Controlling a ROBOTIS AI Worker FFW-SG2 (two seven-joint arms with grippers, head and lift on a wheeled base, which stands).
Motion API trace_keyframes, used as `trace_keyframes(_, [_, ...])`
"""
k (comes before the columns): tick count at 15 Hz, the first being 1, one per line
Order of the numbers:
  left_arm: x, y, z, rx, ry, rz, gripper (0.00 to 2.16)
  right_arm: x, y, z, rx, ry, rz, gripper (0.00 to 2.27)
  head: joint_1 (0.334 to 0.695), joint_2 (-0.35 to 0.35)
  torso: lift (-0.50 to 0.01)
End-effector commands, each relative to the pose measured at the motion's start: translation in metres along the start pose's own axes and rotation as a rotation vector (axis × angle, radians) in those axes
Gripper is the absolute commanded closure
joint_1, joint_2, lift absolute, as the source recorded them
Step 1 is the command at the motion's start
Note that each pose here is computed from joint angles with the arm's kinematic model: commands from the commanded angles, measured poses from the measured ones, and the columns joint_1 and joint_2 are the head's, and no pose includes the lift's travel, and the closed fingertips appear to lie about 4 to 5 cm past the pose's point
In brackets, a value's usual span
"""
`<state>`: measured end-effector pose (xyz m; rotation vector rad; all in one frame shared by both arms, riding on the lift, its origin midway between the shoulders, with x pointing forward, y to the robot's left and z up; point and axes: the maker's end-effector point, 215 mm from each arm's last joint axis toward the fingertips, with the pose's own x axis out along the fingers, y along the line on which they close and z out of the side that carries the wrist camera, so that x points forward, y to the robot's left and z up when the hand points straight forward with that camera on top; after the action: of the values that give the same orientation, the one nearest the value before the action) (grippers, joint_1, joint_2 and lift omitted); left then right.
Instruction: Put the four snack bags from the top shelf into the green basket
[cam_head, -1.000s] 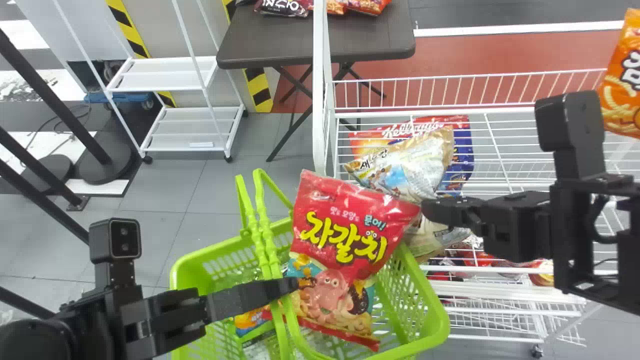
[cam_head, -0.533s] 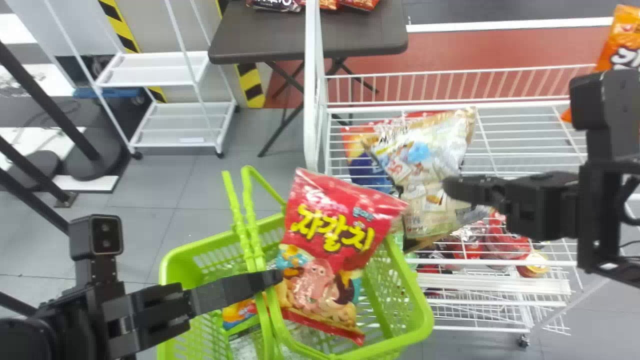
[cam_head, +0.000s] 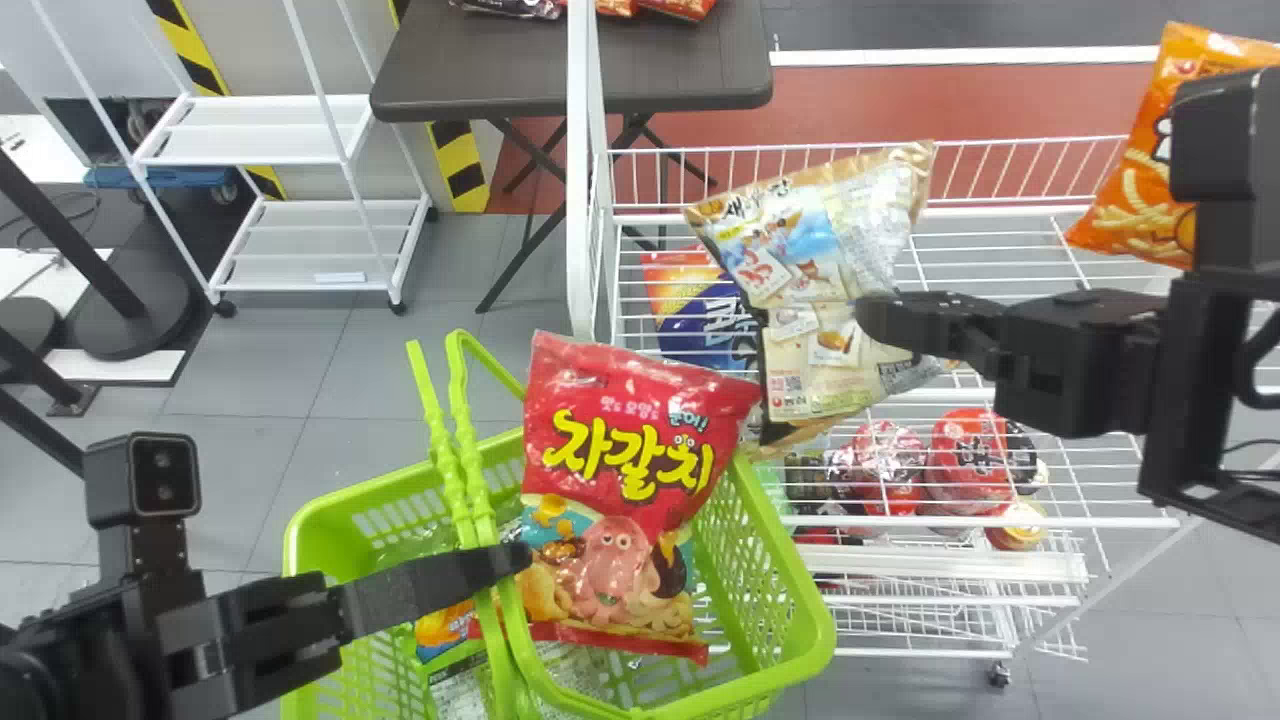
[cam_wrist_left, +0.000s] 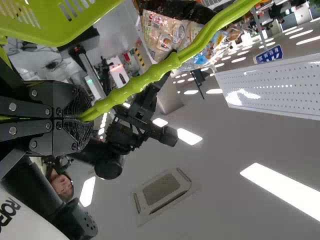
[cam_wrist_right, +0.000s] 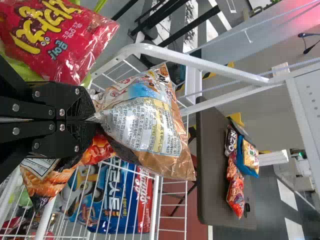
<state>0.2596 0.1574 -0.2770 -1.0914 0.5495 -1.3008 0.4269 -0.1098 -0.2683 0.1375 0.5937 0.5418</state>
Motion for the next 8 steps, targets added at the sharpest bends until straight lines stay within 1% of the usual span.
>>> trace_keyframes(1, [0.004,-0.003,-0.002,-0.002,0.009,-0.021,2.15,0.005,0.019,0.003,-0.004,-0.003,0.038,2.26,0.695,0.077,-0.003])
trace_keyframes(5, [0.012,-0.005,-0.007,-0.008,0.027,-0.037,2.15,0.016,0.049,0.003,-0.016,0.004,0.095,2.26,0.695,0.114,-0.003])
trace_keyframes(8, [0.017,-0.010,-0.008,-0.002,0.040,-0.051,2.15,0.033,0.067,-0.017,-0.030,0.061,0.124,2.26,0.695,0.144,-0.003])
